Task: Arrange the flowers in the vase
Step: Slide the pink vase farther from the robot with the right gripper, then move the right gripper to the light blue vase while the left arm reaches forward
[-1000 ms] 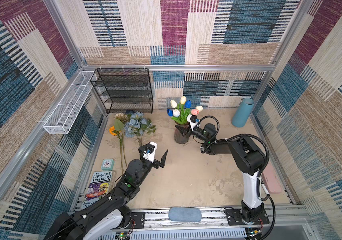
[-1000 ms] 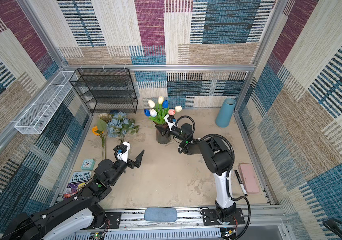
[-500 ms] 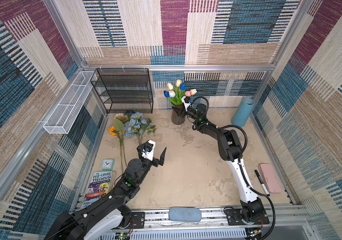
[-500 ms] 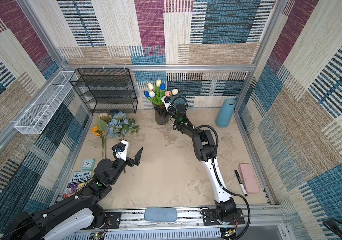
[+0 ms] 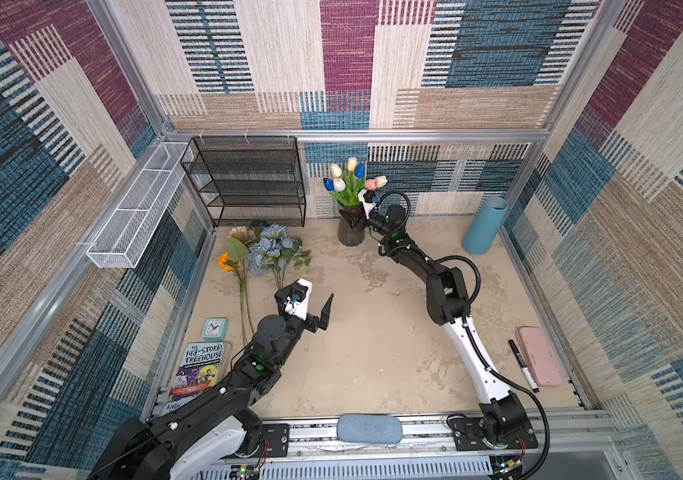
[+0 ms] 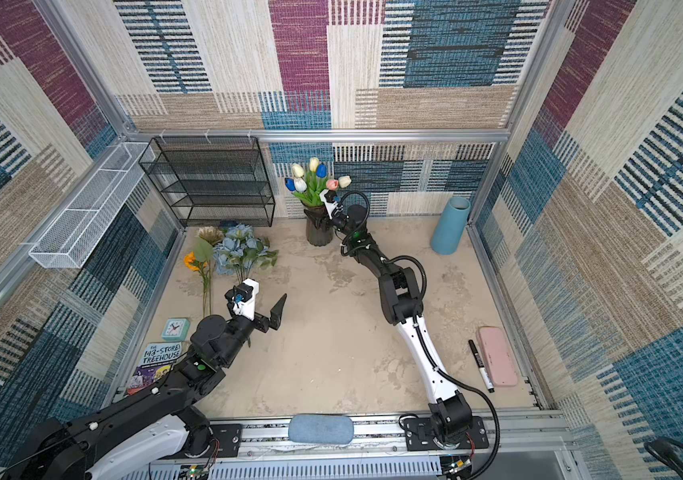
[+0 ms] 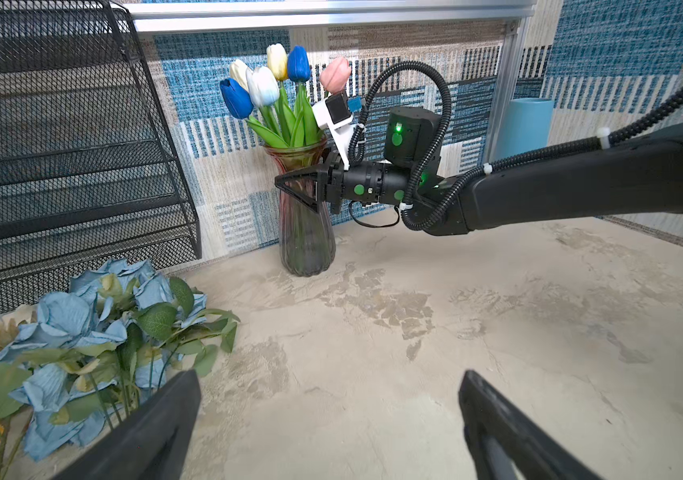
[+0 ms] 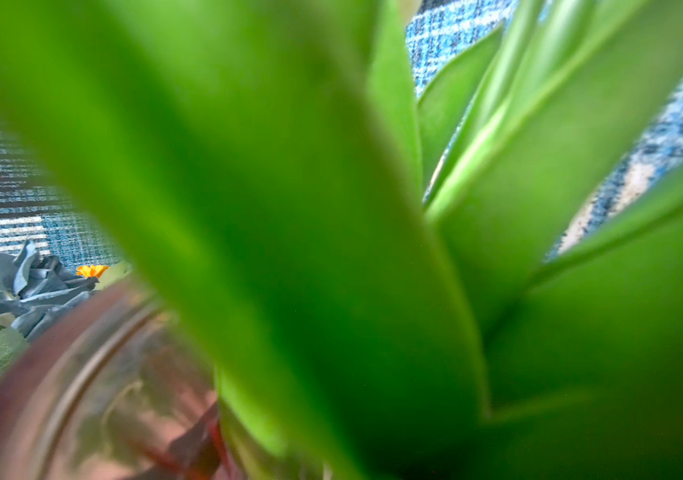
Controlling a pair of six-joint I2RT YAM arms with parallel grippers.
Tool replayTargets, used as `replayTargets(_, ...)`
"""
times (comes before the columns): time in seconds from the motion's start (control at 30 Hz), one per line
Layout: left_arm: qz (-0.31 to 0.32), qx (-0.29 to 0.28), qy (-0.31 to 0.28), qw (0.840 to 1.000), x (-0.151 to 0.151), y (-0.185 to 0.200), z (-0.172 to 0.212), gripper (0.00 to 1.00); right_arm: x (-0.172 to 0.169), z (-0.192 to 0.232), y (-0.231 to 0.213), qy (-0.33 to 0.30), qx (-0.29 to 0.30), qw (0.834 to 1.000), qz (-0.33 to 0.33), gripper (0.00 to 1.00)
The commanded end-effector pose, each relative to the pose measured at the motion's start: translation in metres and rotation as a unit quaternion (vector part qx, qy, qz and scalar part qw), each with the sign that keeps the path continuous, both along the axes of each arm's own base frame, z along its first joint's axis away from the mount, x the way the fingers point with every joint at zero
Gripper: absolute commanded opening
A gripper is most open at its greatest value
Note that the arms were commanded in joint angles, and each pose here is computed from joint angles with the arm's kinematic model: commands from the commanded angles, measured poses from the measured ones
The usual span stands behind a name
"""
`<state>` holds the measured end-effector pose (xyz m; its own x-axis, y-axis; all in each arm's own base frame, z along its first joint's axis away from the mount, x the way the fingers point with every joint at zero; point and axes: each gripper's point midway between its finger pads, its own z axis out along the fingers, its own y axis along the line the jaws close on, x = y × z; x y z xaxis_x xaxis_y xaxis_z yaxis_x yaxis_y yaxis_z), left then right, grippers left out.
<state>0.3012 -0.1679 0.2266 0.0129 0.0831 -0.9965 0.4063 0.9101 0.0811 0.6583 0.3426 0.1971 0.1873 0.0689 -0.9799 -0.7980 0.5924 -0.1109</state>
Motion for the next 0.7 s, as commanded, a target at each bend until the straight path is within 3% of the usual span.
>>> replayTargets(0.0, -0.004, -0.007, -0.016, 1.000, 0.001, -0.002, 0.012, 1.00, 0.002, 0.009, -0.003, -0.019, 0.006, 1.000, -0.010, 0.84)
replayTargets(0.2, -0.010, -0.009, -0.017, 1.000, 0.000, -0.004, 0.016, 1.00, 0.000, 0.008, -0.006, -0.013, 0.000, 1.000, -0.011, 1.00)
replayTargets(0.47, -0.013, -0.015, -0.021, 1.000, -0.003, -0.003, 0.024, 1.00, -0.022, 0.009, -0.024, -0.013, -0.001, 1.000, -0.022, 1.00)
replayTargets(0.67, -0.018, -0.024, -0.026, 0.999, -0.005, -0.004, 0.030, 1.00, -0.063, 0.022, -0.052, -0.017, 0.011, 0.999, -0.047, 1.00)
